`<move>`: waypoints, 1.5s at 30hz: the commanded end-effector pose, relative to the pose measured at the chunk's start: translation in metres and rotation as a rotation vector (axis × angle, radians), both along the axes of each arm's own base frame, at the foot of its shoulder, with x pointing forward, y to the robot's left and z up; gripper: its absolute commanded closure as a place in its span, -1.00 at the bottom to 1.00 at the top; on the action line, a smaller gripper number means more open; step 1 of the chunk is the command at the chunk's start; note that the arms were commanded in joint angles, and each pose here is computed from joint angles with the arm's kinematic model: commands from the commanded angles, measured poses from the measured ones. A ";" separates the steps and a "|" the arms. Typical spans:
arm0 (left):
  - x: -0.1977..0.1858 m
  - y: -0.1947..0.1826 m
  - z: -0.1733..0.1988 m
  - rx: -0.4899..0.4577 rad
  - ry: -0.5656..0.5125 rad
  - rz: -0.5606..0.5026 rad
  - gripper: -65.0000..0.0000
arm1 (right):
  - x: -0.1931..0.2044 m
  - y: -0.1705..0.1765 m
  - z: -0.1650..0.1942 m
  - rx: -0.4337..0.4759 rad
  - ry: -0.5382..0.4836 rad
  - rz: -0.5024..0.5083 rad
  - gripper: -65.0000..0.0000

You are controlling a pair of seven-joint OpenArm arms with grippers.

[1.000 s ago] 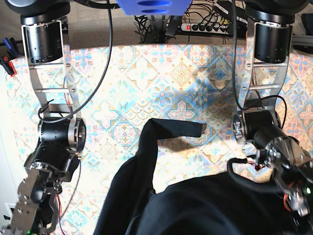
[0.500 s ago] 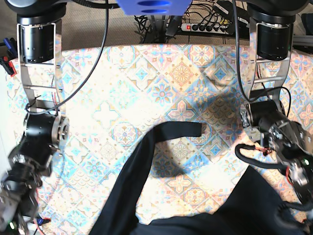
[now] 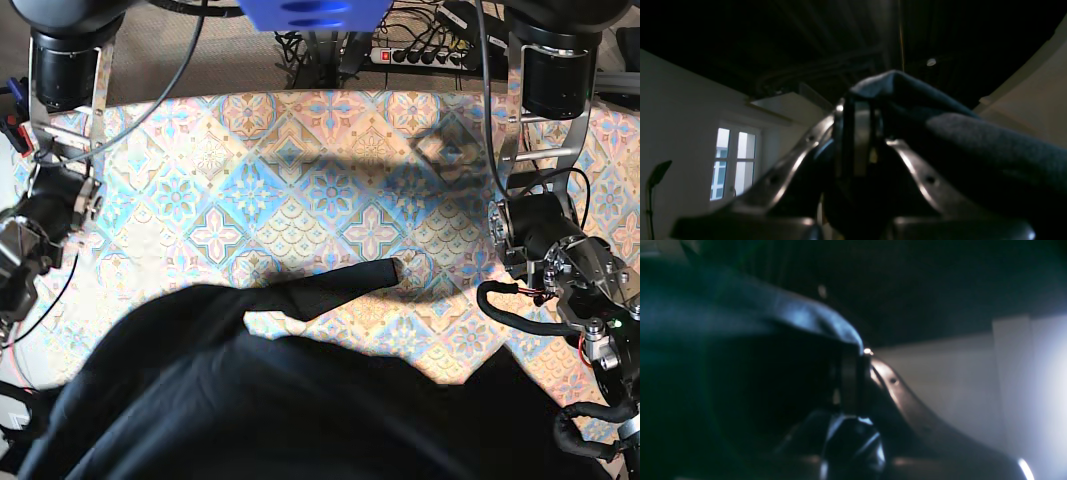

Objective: Layout the t-shirt on the table in an organized manner, then fold the t-shirt properly
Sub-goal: 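Lift the black shirt high with both grippers and shake it out, then lower the shirt onto the table with both grippers and release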

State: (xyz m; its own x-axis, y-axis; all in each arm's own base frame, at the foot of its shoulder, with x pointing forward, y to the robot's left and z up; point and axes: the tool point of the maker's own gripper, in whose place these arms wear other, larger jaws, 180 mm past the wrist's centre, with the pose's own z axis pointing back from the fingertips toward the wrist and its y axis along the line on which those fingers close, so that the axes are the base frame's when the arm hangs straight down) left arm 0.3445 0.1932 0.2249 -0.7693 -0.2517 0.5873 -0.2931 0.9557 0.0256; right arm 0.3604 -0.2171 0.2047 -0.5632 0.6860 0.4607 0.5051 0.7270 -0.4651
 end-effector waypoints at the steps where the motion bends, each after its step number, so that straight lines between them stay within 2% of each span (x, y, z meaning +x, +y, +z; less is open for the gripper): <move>1: -0.014 -0.001 0.014 0.006 -0.063 -0.001 1.00 | -0.024 -0.004 0.024 -0.010 -0.104 -0.008 1.00; 3: -0.013 -0.002 0.014 0.006 -0.063 -0.005 1.00 | -0.031 -0.019 0.027 -0.002 -0.116 -0.039 1.00; 6: -0.011 -0.003 0.011 0.006 -0.052 -0.005 1.00 | -0.035 -0.023 0.030 0.019 -0.123 -0.006 1.00; 8: 0.001 -0.002 -0.004 0.004 -0.002 -0.004 1.00 | -0.029 -0.023 0.027 0.024 -0.105 0.002 1.00; 10: 0.017 -0.002 -0.030 0.004 0.072 -0.004 1.00 | -0.018 -0.016 0.023 0.015 -0.077 0.020 1.00; 13: 0.050 -0.001 -0.098 0.001 0.259 -0.003 1.00 | 0.028 0.036 -0.007 -0.001 0.045 0.156 1.00; 15: 0.074 0.002 -0.161 -0.007 0.427 0.000 1.00 | 0.081 0.057 -0.071 0.034 0.242 0.219 1.00; 17: 0.100 0.008 -0.240 -0.024 0.641 0.008 1.00 | 0.129 0.070 -0.141 0.077 0.427 0.268 1.00; 18: 0.111 0.012 -0.277 -0.031 0.733 0.010 1.00 | 0.151 0.074 -0.183 0.105 0.529 0.288 1.00; 20: 0.130 0.024 -0.360 -0.045 0.898 0.023 1.00 | 0.191 0.085 -0.294 0.181 0.763 0.334 1.00; 23: 0.146 0.042 -0.450 -0.050 1.022 0.040 1.00 | 0.205 0.112 -0.449 0.309 1.050 0.412 1.00; 24: 0.149 0.051 -0.470 -0.069 1.057 0.052 1.00 | 0.200 0.116 -0.487 0.350 1.116 0.427 1.00; 25: 0.154 0.059 -0.478 -0.084 1.073 0.063 1.00 | 0.196 0.121 -0.508 0.380 1.152 0.439 1.00; 26: 0.157 0.066 -0.488 -0.106 1.098 0.075 1.00 | 0.196 0.127 -0.515 0.399 1.161 0.455 1.00; 28: 0.162 0.076 -0.499 -0.148 1.131 0.086 1.00 | 0.203 0.138 -0.505 0.407 1.142 0.484 1.00; 31: 0.173 0.079 -0.498 -0.175 1.140 0.083 1.00 | 0.206 0.143 -0.497 0.402 1.127 0.494 1.00; 34: 0.180 0.078 -0.487 -0.169 1.124 0.081 1.00 | 0.210 0.145 -0.482 0.387 1.092 0.505 1.00; 40: 0.191 0.077 -0.467 -0.166 1.090 0.078 1.00 | 0.237 0.145 -0.417 0.356 0.985 0.520 1.00; 43: 0.191 0.077 -0.465 -0.154 1.090 0.085 1.00 | 0.241 0.144 -0.410 0.353 0.981 0.516 0.99; 45: 0.194 0.078 -0.458 -0.129 1.083 0.099 1.00 | 0.242 0.142 -0.416 0.354 1.021 0.492 0.89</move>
State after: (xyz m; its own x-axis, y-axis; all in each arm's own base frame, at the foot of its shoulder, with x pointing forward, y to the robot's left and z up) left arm 0.5270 0.2668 -0.2706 0.2802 -0.1552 0.9473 -0.2261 0.9484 0.2223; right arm 0.5989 -0.0743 -0.2231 0.0318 0.2489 0.9680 -0.3560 0.9078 -0.2218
